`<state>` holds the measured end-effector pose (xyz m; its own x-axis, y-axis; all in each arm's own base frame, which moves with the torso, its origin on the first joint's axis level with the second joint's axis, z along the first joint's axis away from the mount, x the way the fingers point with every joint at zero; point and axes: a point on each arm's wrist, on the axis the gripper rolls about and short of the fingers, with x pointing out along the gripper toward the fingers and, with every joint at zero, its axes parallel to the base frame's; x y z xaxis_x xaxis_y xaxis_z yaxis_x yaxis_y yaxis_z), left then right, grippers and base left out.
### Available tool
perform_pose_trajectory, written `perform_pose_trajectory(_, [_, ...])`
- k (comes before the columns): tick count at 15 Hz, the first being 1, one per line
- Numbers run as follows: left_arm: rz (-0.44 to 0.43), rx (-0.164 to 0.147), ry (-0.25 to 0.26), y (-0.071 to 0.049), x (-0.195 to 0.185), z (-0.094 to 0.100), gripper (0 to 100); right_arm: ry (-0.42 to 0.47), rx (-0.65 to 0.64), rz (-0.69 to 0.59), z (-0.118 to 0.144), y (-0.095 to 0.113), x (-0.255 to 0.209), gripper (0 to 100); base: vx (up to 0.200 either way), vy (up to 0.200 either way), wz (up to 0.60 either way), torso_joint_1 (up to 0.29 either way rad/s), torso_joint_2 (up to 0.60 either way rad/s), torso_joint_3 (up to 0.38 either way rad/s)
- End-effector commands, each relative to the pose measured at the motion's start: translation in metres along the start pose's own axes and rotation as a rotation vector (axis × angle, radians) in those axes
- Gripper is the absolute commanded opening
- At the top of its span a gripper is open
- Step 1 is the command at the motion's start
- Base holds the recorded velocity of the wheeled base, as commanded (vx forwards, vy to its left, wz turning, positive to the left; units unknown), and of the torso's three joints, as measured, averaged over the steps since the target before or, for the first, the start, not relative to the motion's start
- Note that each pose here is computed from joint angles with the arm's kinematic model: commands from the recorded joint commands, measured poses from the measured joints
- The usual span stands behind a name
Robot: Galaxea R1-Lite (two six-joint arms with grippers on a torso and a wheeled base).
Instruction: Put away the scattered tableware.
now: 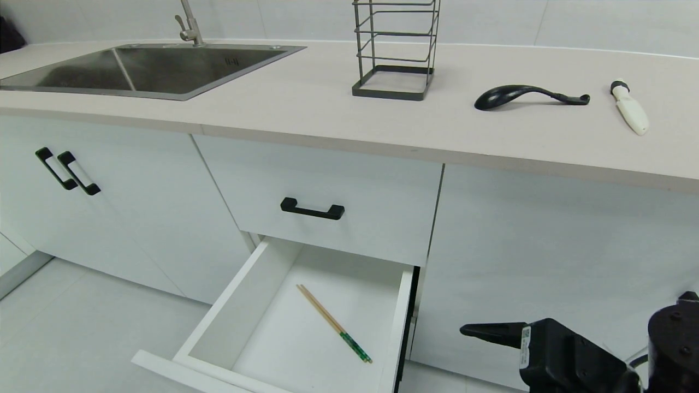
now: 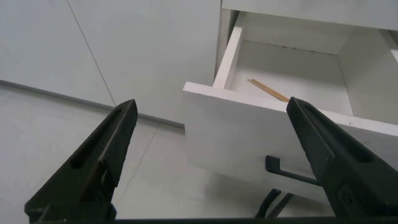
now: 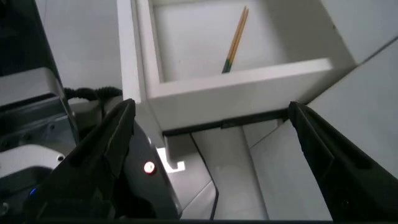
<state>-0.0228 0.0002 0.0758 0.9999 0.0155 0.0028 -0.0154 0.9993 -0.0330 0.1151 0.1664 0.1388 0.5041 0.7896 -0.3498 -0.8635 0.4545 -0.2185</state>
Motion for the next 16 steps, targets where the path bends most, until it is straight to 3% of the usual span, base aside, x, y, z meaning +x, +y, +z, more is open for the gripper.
perform_pose_trajectory(1, [0.001,-0.001,0.0,0.0,0.0,0.0,100,0.014,0.005,-0.006,-0.008,0.0,-0.008,100,0.0,0.0,0.0,0.0,0.0,0.0])
perform_pose_trajectory(6, [0.0,-0.001,0.0,0.0,0.0,0.0,100,0.054,0.021,0.036,-0.012,0.009,0.006,100,0.0,0.0,0.0,0.0,0.0,0.0])
perform_pose_trajectory(16, [0.001,-0.001,0.0,0.0,0.0,0.0,100,0.02,0.008,0.043,-0.009,0.011,0.013,100,0.0,0.0,0.0,0.0,0.0,0.0])
